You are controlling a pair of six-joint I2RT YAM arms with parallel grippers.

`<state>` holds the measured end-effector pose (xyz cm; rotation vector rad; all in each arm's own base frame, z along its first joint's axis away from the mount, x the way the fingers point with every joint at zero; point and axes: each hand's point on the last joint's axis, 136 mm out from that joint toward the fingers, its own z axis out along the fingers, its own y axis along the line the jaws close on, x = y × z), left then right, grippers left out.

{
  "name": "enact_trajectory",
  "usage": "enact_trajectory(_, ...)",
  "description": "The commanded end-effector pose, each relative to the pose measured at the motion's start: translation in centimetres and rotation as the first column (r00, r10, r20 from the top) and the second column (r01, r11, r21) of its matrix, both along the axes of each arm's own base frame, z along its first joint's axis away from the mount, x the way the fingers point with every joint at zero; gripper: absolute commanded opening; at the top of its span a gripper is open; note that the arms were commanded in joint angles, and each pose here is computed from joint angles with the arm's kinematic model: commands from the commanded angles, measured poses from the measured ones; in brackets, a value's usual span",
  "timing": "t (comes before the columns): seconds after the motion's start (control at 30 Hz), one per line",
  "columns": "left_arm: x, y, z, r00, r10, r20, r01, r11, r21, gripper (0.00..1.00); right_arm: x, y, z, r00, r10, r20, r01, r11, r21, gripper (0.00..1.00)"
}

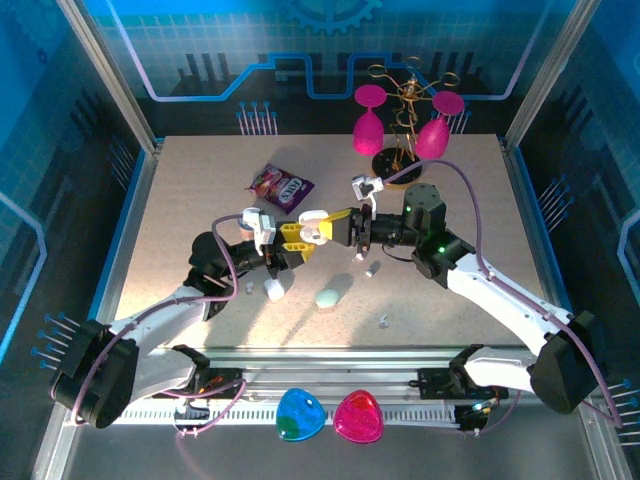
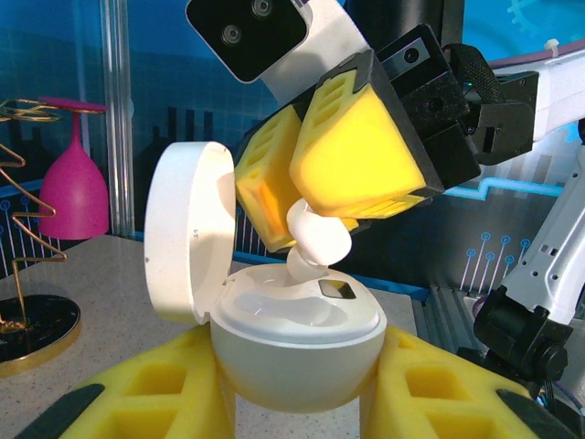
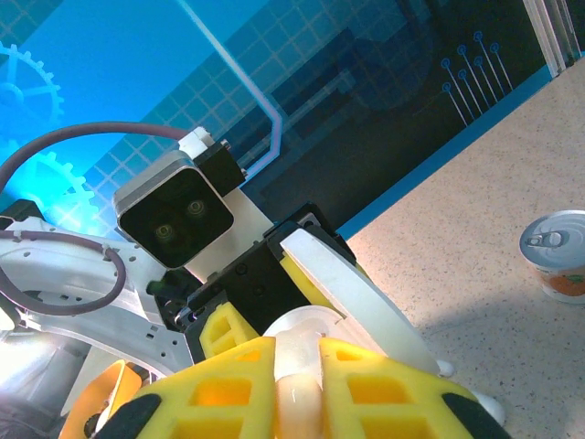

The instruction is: Insert wireless bluetooth earbuds into charging case

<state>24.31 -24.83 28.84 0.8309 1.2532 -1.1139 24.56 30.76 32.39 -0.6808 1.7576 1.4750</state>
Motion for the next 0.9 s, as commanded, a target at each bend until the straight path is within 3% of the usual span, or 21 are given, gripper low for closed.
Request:
enact_trajectory(0.0, -0.1, 0.0, 2.2, 0.997, 0.008, 0.072, -0.006, 1.0, -0.031, 0.23, 0.0, 0.2, 0.1, 1.0, -0.011, 0.014, 0.011, 1.0, -0.006, 0.21)
enact_trajectory(0.33, -0.1, 0.0, 1.9, 0.998, 0.008, 0.069, -0.006, 1.0, -0.026, 0.23, 0.5, 0.2, 0.3, 1.0, -0.029, 0.006, 0.029, 0.999, -0.025, 0.26)
enact_trajectory(0.47, 0.0, -0.1, 1.7, 0.998, 0.006, 0.064, -0.005, 1.0, -0.023, 0.23, 0.4, 0.2, 0.7, 1.0, -0.026, 0.011, 0.026, 1.0, -0.016, 0.34)
enact_trajectory(0.67, 0.1, -0.1, 1.5, 0.998, 0.012, 0.062, -0.01, 1.0, -0.022, 0.23, 0.3, 0.0, 1.4, 0.999, -0.033, 0.025, 0.033, 0.999, -0.007, 0.54)
enact_trajectory(0.87, 0.1, -0.1, 1.4, 0.998, 0.014, 0.062, -0.013, 1.0, -0.021, 0.23, 0.4, -0.5, 1.2, 0.997, -0.065, 0.035, 0.066, 0.997, -0.028, 0.62)
